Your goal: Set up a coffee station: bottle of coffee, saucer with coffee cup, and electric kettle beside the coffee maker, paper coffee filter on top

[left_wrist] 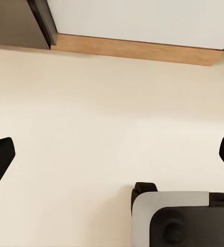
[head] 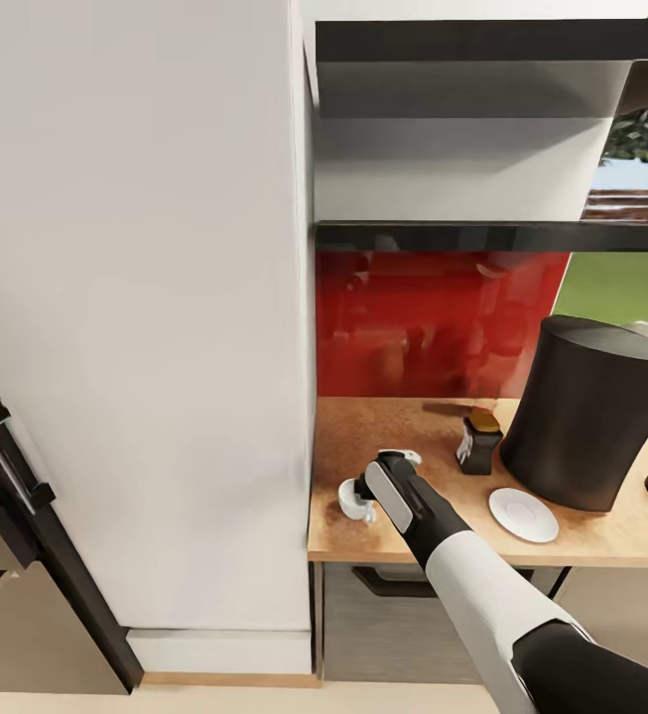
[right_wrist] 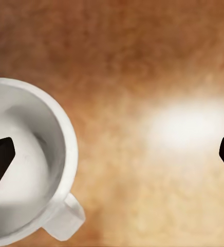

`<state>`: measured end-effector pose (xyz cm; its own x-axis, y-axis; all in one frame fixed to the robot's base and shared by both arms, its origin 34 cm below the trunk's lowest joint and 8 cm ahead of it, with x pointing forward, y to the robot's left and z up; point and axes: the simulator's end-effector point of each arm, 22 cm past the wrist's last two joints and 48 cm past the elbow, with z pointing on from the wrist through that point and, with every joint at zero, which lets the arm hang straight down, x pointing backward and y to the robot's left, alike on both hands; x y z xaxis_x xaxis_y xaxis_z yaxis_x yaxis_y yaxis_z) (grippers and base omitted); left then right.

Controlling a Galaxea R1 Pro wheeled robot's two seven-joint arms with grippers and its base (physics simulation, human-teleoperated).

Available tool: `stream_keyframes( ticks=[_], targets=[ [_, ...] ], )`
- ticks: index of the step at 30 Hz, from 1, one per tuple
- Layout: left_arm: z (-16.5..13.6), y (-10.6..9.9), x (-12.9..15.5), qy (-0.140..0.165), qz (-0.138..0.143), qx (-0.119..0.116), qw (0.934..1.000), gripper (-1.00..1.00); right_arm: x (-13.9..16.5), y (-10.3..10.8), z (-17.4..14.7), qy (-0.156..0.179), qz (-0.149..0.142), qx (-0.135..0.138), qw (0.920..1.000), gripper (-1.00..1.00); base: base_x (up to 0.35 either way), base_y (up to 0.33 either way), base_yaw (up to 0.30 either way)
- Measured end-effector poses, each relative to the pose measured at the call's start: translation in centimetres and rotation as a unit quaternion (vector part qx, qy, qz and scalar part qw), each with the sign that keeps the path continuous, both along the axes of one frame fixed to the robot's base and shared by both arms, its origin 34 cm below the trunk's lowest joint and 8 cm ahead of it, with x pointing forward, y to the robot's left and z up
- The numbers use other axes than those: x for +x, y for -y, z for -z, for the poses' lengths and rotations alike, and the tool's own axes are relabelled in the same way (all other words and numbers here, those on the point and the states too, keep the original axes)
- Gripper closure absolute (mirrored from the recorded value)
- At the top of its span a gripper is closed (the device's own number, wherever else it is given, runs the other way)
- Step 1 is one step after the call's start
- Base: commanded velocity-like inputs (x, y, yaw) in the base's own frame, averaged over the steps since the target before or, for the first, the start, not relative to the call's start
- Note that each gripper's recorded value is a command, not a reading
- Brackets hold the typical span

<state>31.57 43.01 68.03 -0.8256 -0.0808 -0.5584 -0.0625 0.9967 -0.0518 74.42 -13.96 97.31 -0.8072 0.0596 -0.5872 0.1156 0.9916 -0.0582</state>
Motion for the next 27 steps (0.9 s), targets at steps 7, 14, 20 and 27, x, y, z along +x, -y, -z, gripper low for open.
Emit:
stream_keyframes(
  ticks=[7,14,20,27],
  targets=[
    [0.0,0.0,0.0,0.0,0.0,0.0,1.0,-1.0,-0.4,0.2,0.8,-0.01,0.001,-0.002,0.9999,-1.0,0.001,0.001,0.0],
    [0.0,0.1,0.0,0.0,0.0,-0.001,1.0,-1.0,-0.9,0.4,1.7,-0.021,0.002,-0.005,0.9998,-1.0,0.0,0.0,0.0],
    [0.0,0.1,0.0,0.0,0.0,-0.001,1.0,-1.0,-1.0,0.4,1.8,-0.023,0.002,-0.006,0.9997,-1.0,0.054,0.065,0.0],
    [0.0,0.1,0.0,0.0,0.001,-0.001,1.0,-1.0,-1.0,0.4,1.9,-0.023,0.002,-0.006,0.9997,-1.0,0.01,0.012,0.0]
  ],
)
